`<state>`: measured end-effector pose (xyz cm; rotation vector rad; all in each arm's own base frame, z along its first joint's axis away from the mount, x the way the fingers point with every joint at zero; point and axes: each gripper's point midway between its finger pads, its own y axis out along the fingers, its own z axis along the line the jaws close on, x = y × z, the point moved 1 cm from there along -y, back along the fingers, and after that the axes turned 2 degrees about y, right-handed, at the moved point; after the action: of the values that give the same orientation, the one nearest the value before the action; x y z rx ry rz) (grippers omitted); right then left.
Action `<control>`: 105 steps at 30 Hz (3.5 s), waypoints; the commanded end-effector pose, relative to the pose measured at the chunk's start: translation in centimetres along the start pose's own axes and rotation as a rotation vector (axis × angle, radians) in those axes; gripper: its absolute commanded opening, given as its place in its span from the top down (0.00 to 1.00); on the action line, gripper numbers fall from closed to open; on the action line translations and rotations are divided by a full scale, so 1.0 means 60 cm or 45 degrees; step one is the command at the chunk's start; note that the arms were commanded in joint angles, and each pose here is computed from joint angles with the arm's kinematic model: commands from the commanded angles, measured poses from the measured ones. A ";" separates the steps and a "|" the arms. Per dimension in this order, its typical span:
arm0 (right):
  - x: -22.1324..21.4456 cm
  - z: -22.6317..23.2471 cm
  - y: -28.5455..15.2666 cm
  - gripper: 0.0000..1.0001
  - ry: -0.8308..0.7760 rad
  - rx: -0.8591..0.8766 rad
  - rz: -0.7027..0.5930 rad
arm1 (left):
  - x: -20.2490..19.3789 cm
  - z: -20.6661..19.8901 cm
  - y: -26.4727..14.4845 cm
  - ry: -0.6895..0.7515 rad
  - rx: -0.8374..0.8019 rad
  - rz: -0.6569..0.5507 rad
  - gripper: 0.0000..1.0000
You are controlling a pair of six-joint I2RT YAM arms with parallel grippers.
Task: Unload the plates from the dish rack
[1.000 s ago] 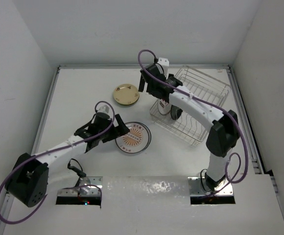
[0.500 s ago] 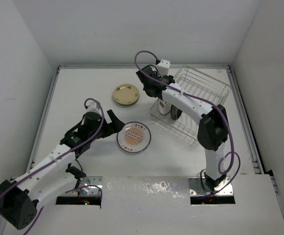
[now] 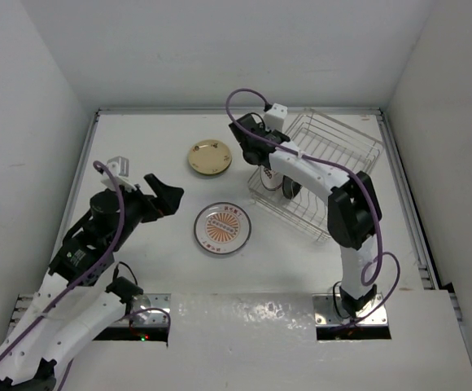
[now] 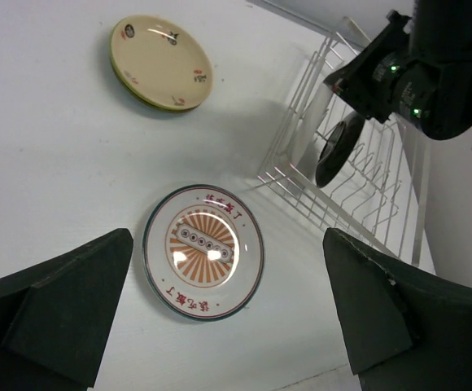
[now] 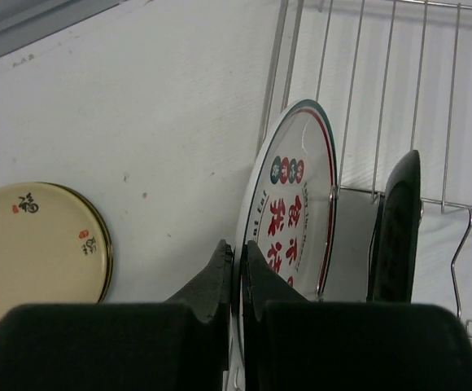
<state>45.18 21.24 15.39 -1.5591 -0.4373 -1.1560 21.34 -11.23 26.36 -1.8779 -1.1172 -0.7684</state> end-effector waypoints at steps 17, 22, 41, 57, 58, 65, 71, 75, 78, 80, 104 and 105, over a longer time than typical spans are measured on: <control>0.206 -0.002 -0.216 1.00 0.097 0.590 -0.259 | 0.040 0.010 -0.023 -0.057 0.091 -0.105 0.00; 0.189 0.070 -0.344 1.00 -0.518 1.120 -0.413 | 0.087 0.005 -0.053 -0.237 0.109 -0.245 0.00; -0.076 0.002 -0.551 1.00 -1.575 1.749 -0.774 | -0.011 -0.136 0.003 -0.535 -0.430 0.201 0.02; -0.141 0.033 -0.579 0.02 -1.506 1.687 -0.812 | -0.076 -0.073 0.055 -0.440 -0.239 0.235 1.00; -0.137 0.027 -0.574 0.01 -1.444 1.665 -0.793 | -0.073 -0.064 0.055 -0.425 -0.211 0.207 1.00; 0.012 -0.066 -0.504 0.01 -0.737 1.064 -0.741 | -0.146 0.004 0.085 -0.322 -0.063 0.254 1.00; 0.068 -0.129 -0.407 0.01 -0.470 0.760 -0.469 | -0.217 0.021 0.124 -0.334 -0.055 0.388 1.00; 0.068 -0.159 -0.358 0.01 -0.464 0.668 -0.406 | -0.242 0.032 0.141 -0.334 -0.028 0.427 0.91; 0.063 -0.162 -0.342 0.01 -0.485 0.640 -0.391 | -0.247 0.032 0.153 -0.329 -0.029 0.430 0.69; 0.062 -0.164 -0.324 0.01 -0.491 0.604 -0.366 | -0.259 0.033 0.157 -0.329 -0.024 0.471 0.43; 0.059 -0.137 -0.044 0.01 -0.074 0.108 0.052 | -0.289 0.058 0.189 -0.112 0.163 0.641 0.00; 0.061 -0.136 -0.039 0.01 -0.071 0.091 0.049 | -0.288 0.070 0.186 -0.103 0.212 0.631 0.00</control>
<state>39.62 13.51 16.68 -1.5829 -0.4979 -0.9199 24.02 -18.57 5.78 -1.9923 -0.6585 -0.2722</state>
